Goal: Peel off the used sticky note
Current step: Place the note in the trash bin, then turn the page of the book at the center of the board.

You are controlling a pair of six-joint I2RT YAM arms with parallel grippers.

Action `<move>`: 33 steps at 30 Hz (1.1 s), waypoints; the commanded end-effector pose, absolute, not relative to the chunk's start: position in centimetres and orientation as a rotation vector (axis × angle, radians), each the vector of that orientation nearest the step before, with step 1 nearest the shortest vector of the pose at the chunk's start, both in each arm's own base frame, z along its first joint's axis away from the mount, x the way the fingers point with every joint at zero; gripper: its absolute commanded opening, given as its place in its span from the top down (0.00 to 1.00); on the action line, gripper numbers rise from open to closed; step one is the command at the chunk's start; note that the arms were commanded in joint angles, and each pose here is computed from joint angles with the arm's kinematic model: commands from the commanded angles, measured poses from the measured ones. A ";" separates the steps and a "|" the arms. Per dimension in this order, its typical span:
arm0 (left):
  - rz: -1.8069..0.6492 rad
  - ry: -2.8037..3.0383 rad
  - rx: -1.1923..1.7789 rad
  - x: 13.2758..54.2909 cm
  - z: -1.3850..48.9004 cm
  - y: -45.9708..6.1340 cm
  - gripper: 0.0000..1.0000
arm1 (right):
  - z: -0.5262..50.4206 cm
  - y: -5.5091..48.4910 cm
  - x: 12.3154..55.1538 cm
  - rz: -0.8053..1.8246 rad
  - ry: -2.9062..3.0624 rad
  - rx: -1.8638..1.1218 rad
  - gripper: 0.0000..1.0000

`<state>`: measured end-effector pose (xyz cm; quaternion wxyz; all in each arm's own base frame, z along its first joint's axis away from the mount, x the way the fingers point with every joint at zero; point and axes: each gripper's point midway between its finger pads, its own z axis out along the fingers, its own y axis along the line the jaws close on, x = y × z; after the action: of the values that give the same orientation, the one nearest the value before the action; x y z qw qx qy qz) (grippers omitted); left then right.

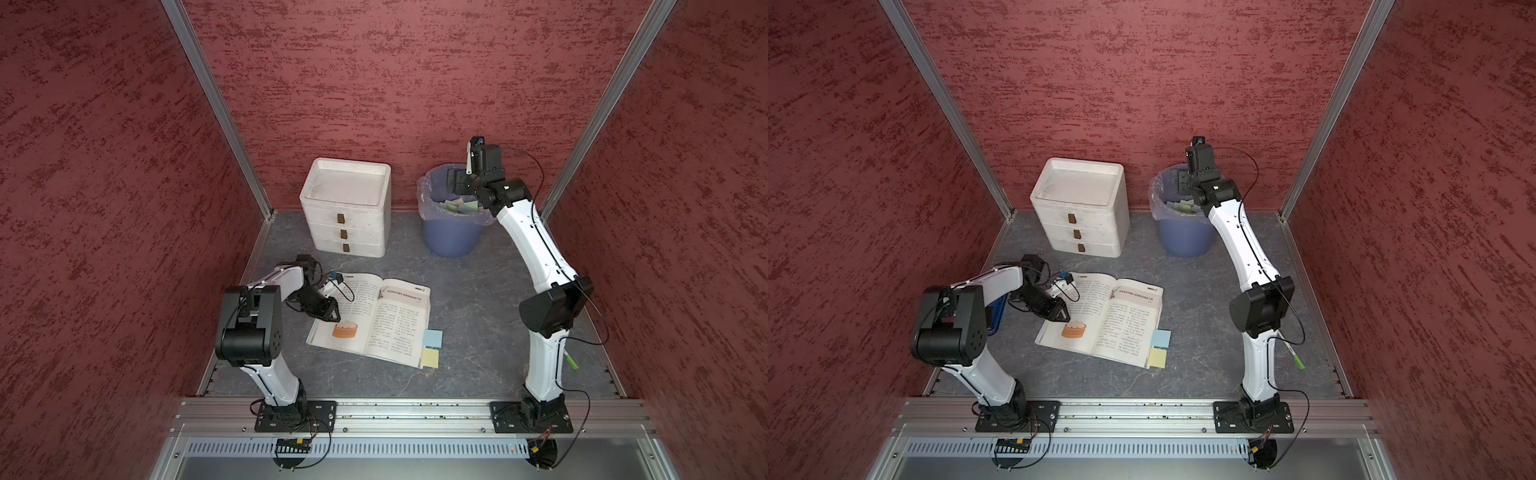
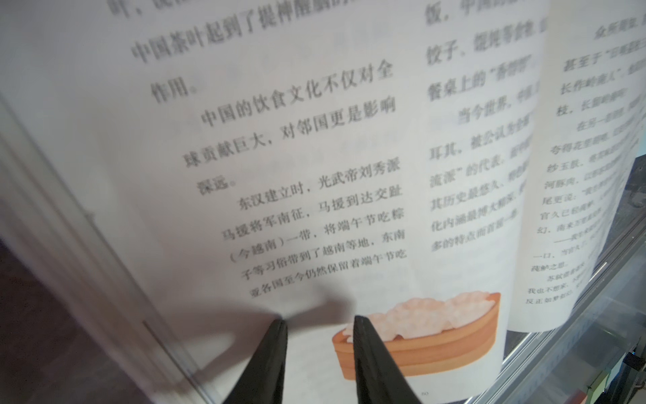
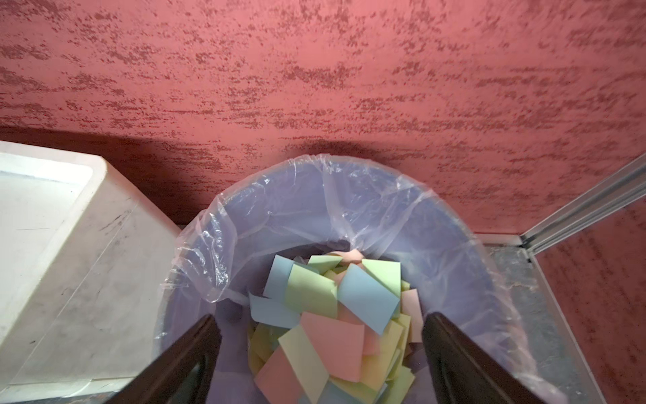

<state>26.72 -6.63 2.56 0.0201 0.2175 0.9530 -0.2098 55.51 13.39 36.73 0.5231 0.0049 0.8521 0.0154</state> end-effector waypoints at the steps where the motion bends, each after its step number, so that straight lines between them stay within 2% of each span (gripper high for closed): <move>1: -0.639 2.938 0.676 27.2 2.6 -6.8 0.65 | 39.0 12.6 54.6 -0.021 2.002 0.036 0.01; 5: -0.643 2.937 0.674 27.2 2.6 -6.9 0.65 | 40.1 13.3 51.3 -0.001 2.031 0.043 0.02; 9: -0.646 2.944 0.671 27.2 2.2 -7.0 0.66 | 38.6 16.3 45.1 0.213 2.105 0.040 0.03; 14: -0.648 2.952 0.683 27.0 1.9 -7.2 0.67 | 31.5 20.1 36.1 0.563 2.255 0.088 0.05; 20: -0.640 2.958 0.703 26.9 1.8 -7.6 0.67 | 22.2 24.3 27.5 0.856 2.474 0.187 0.06; 25: -0.637 2.960 0.706 26.9 1.7 -7.7 0.67 | 16.7 26.7 23.7 0.966 2.594 0.241 0.06; 33: -0.603 2.974 0.720 26.7 1.3 -7.4 0.68 | 11.3 29.3 22.5 1.088 2.683 0.284 0.06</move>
<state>27.08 -7.47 2.36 0.0241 0.2261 0.9526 -0.2022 21.88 26.62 10.49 0.1219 0.0923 0.9377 0.3119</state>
